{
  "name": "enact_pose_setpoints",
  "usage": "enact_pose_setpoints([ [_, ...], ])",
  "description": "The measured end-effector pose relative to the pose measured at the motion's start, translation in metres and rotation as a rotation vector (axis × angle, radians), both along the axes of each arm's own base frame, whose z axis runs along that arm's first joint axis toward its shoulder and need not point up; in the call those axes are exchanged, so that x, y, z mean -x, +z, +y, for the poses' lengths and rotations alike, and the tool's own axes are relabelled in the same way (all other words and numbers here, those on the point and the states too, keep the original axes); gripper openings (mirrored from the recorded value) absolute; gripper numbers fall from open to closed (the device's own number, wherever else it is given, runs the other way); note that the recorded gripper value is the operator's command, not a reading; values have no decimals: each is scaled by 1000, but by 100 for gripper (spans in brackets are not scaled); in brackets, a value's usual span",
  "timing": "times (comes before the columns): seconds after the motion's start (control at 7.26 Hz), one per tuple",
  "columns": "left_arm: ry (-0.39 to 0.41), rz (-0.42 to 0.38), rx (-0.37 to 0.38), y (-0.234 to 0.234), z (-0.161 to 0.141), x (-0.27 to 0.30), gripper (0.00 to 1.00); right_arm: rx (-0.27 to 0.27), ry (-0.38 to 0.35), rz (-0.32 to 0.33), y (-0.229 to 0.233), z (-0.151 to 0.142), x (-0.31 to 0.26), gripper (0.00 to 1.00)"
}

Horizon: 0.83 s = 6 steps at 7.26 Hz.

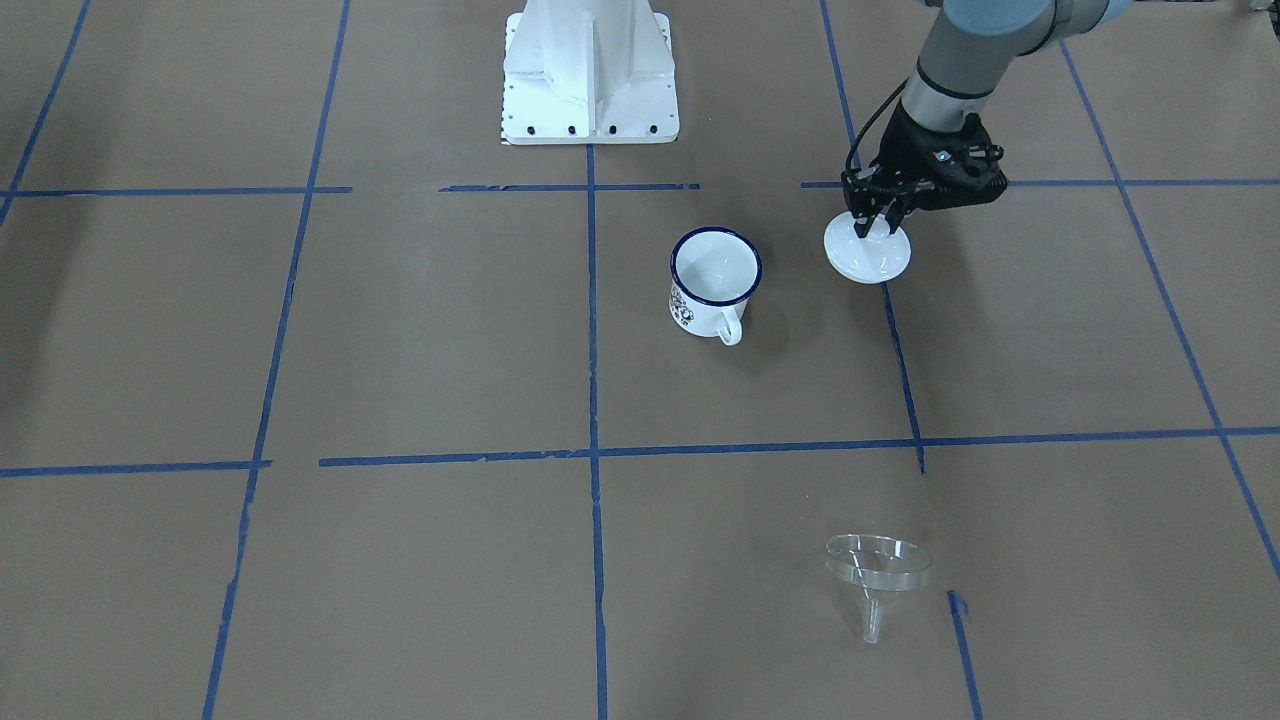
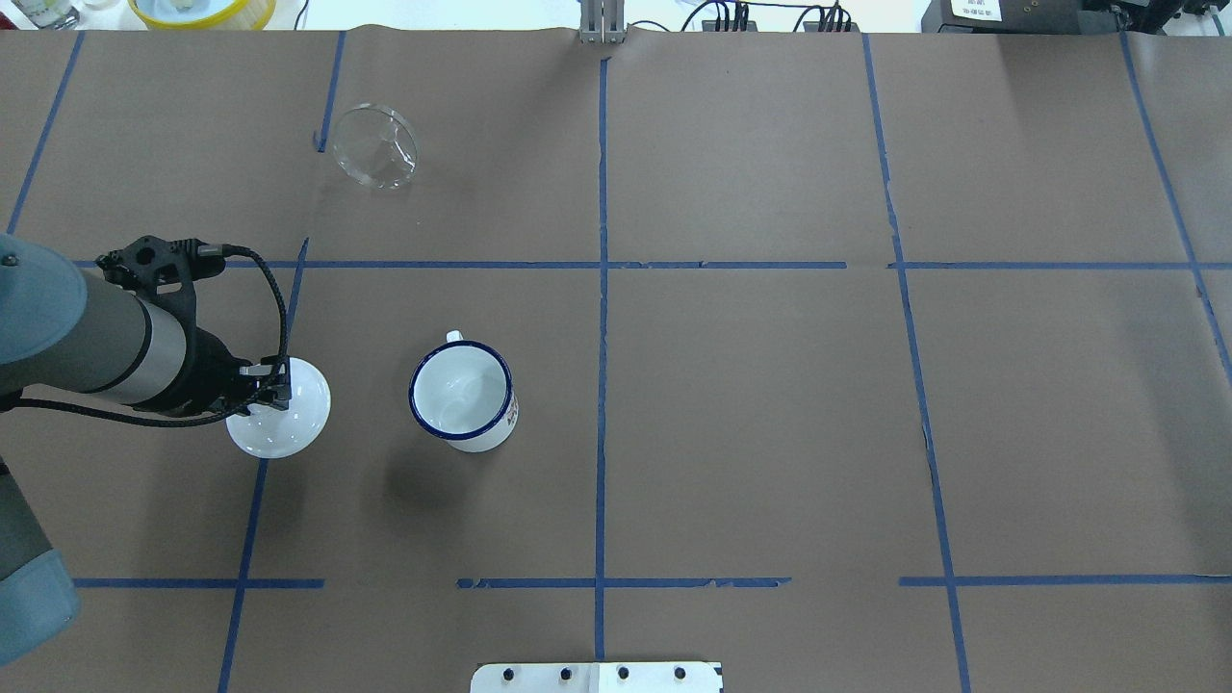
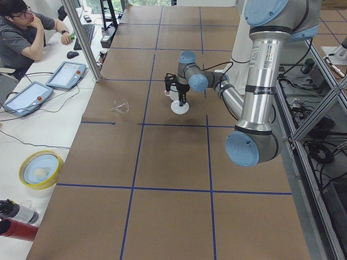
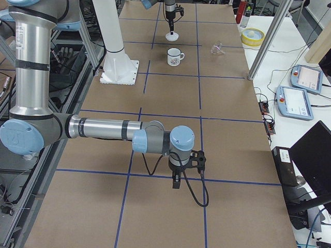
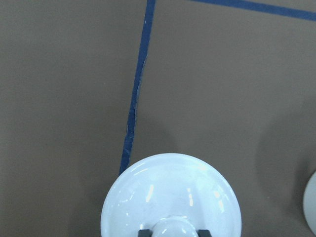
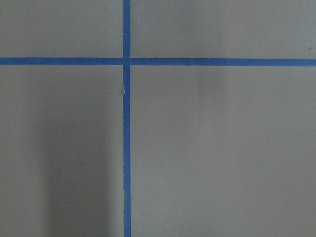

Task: Remove funnel from cup
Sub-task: 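Lift the lid with the left gripper and carry it over the mug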

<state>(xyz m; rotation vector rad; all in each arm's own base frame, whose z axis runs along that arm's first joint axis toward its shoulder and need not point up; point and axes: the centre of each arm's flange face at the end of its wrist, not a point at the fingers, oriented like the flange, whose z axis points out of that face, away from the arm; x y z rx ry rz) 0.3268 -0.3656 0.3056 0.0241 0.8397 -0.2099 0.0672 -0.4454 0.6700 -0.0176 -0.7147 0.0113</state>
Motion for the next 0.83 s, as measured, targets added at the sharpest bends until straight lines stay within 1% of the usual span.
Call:
enact_pose_setpoints([
  [0.14,-27,13,26,-38,-3,-5,0,0,0,0,0,0,0,100],
  [0.41,-76,15,99,-111,-25,-43,0,0,0,0,0,0,0,100],
  [0.55,-95,6,139,-131,-38,-68,0,0,0,0,0,0,0,100],
  [0.83,-101,-22,181,-137,-54,-108,0,0,0,0,0,0,0,100],
])
